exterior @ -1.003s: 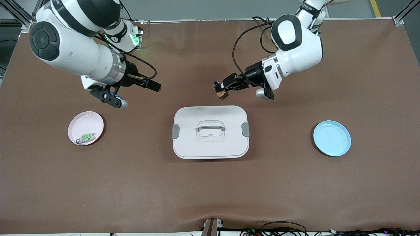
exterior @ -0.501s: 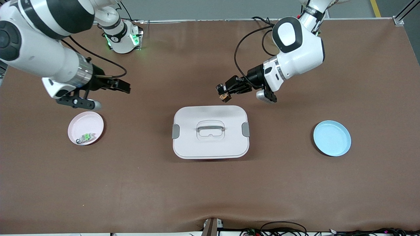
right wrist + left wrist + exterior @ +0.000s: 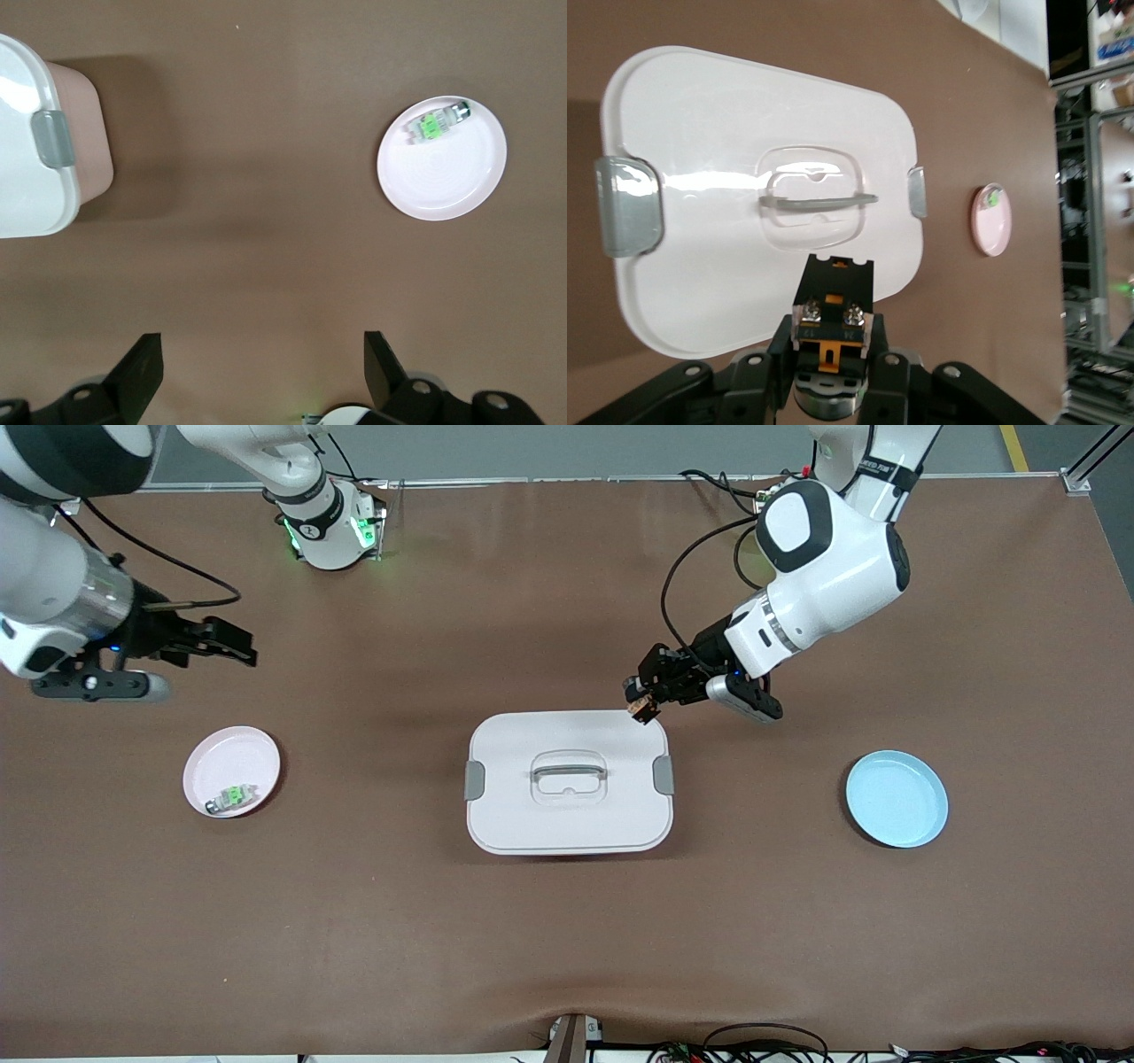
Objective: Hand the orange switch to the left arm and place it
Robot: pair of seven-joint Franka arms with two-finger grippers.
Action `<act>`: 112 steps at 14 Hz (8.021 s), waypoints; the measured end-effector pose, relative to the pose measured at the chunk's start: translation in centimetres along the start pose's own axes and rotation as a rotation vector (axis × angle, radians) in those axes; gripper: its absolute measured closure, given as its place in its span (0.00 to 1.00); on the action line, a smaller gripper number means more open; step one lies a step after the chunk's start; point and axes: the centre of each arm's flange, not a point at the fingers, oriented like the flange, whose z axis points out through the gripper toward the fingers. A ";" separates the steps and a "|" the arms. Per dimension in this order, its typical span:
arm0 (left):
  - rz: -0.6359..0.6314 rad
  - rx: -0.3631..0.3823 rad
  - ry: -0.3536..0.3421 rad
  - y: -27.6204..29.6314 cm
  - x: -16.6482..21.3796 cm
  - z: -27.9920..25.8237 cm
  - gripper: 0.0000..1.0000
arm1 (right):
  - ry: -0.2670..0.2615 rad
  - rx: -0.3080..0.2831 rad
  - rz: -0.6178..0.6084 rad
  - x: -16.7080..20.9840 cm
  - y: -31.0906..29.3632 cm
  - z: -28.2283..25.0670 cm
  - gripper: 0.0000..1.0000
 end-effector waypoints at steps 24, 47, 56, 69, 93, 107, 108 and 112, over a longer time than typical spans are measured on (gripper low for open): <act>0.776 0.561 -0.519 -24.3 8.9 -11.1 0.65 | 0.132 -0.068 0.018 -0.7 9.8 -5.9 0.00; 1.403 0.537 -0.728 -43.1 7.8 -6.7 0.65 | 0.153 -0.100 0.011 -0.8 9.3 -6.9 0.00; 1.288 0.579 -0.669 -42.3 8.0 -6.4 0.01 | 0.153 -0.100 0.010 -0.8 9.3 -6.9 0.00; 0.854 0.675 -0.409 -27.8 17.1 -13.8 0.00 | 0.150 -0.101 0.006 -0.7 9.1 -6.8 0.00; 0.285 0.792 -0.197 -3.4 15.6 -10.8 0.00 | 0.148 -0.101 0.004 -0.7 9.0 -6.7 0.00; 0.019 0.781 -0.135 -3.1 6.6 -30.7 0.00 | 0.147 -0.101 0.004 -0.6 9.0 -6.7 0.00; 0.022 0.783 -0.134 -2.9 5.9 -31.2 0.00 | 0.147 -0.101 0.004 -0.6 9.0 -6.7 0.00; 0.051 0.788 -0.144 -2.9 3.8 -32.7 0.00 | 0.147 -0.101 0.004 -0.6 9.0 -6.7 0.00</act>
